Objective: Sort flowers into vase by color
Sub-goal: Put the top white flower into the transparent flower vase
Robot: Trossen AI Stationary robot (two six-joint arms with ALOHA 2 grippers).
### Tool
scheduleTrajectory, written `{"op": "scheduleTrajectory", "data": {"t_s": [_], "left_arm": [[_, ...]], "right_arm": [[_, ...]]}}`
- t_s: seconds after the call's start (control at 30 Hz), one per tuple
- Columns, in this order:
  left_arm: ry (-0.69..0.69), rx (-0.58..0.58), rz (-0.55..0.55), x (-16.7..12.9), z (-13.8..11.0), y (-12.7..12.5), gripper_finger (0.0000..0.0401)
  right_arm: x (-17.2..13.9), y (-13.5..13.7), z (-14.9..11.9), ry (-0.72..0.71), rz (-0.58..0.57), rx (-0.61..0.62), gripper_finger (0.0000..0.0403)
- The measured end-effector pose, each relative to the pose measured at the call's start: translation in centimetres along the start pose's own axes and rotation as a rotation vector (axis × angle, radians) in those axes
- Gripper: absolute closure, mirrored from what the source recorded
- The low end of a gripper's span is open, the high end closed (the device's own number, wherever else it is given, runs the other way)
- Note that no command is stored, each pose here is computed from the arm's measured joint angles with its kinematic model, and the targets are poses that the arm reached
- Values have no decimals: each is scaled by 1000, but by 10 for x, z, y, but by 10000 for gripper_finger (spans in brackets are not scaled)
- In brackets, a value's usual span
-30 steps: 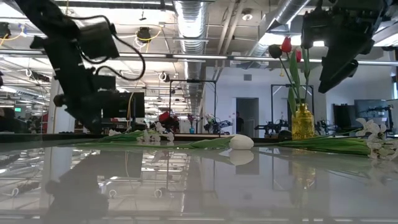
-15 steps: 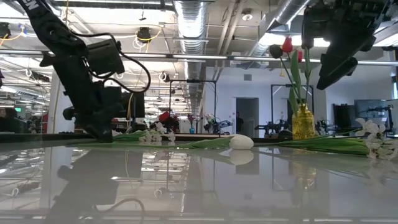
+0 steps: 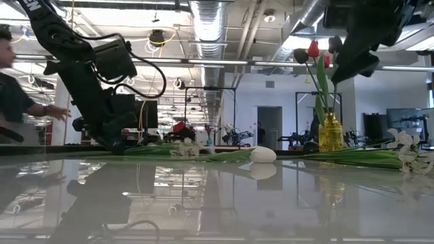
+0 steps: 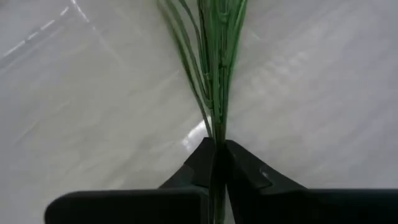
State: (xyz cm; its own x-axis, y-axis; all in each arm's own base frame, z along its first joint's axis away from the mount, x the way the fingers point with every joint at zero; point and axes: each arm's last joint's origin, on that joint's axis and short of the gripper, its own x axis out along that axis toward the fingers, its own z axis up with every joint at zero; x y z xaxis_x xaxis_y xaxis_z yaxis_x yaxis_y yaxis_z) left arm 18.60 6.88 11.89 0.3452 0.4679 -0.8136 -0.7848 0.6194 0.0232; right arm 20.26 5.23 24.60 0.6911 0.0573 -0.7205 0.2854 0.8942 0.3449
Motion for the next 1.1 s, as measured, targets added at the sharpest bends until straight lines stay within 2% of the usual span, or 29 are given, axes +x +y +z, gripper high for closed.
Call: {"op": "scheduleTrajectory", "data": {"t_s": [0.1,0.3,0.43,0.6,0.73,0.9,1.1], "left_arm": [[-81,14,-28,-7,1,-9,392],[-343,12,-151,-39,16,-28,392],[-525,22,-341,-70,25,-42,392],[-713,77,-649,-107,27,-62,392],[-806,107,-804,-127,20,-77,392],[-901,163,-936,-142,8,-96,392],[-964,253,-1083,-146,-7,-116,392]], "right_arm": [[-1,7,3,-47,48,-49,168],[-2,22,13,-194,154,-188,168],[7,34,23,-329,192,-284,168],[31,49,34,-468,234,-386,168],[54,59,40,-571,260,-434,168],[82,73,53,-705,274,-480,168],[114,90,71,-776,234,-540,168]]}}
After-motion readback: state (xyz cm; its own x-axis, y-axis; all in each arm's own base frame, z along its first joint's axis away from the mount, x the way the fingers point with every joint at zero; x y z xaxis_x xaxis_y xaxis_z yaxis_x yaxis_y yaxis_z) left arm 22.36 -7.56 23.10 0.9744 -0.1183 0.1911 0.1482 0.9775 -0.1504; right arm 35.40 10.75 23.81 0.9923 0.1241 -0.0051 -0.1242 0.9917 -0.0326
